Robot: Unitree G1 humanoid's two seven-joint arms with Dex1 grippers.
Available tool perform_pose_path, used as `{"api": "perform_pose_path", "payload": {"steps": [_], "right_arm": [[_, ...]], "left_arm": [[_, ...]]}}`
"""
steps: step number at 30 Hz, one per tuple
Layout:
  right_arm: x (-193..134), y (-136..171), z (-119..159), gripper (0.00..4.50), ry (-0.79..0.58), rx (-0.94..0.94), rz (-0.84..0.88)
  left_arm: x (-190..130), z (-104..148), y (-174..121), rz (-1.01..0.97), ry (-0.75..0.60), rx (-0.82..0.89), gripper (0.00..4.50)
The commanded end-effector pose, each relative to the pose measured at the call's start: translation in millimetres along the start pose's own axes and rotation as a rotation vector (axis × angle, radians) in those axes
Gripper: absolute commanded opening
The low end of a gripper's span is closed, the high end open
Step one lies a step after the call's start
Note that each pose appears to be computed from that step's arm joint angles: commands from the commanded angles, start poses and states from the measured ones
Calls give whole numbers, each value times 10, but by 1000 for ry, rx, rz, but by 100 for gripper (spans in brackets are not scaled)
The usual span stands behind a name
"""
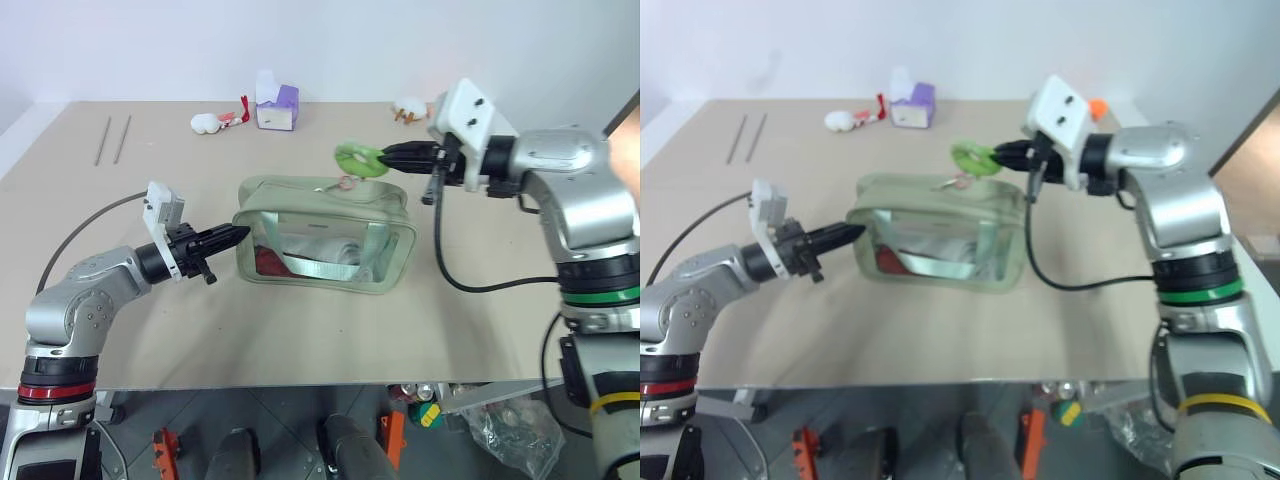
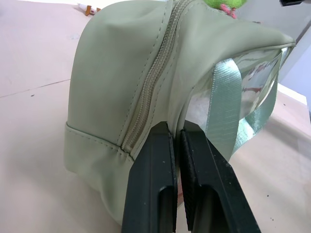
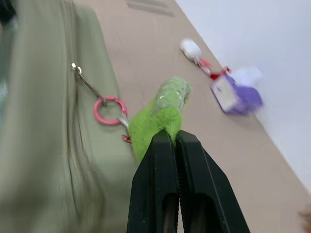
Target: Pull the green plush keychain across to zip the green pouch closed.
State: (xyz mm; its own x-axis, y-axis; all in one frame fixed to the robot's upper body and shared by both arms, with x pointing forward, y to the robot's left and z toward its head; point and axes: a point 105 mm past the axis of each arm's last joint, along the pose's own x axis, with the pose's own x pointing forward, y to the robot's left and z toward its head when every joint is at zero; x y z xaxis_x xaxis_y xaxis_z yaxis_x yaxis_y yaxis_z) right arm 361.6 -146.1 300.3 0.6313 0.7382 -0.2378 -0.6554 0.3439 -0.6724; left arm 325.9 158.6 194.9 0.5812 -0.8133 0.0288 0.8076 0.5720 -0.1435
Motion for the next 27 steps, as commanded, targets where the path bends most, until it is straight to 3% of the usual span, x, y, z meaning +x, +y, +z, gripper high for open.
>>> {"api": "perform_pose_path", "payload": {"steps": [1, 12, 20, 24, 27], "right_arm": [[-246, -123, 92, 2, 25, -88, -57], [-735, -116, -544, 2, 598, -431, 7], [-555, 204, -857, 2, 620, -408, 122], [-419, 218, -774, 2, 531, -360, 97], [-365, 25, -633, 2, 447, -308, -14]], "left_arm": [[-32, 110, -15, 3, -29, 38, 0], [-84, 91, 20, 18, -26, 28, 0], [-123, 89, 22, 24, -28, 20, 0], [-121, 89, 23, 24, -28, 19, 0], [-123, 81, 23, 25, -23, 21, 0]]}}
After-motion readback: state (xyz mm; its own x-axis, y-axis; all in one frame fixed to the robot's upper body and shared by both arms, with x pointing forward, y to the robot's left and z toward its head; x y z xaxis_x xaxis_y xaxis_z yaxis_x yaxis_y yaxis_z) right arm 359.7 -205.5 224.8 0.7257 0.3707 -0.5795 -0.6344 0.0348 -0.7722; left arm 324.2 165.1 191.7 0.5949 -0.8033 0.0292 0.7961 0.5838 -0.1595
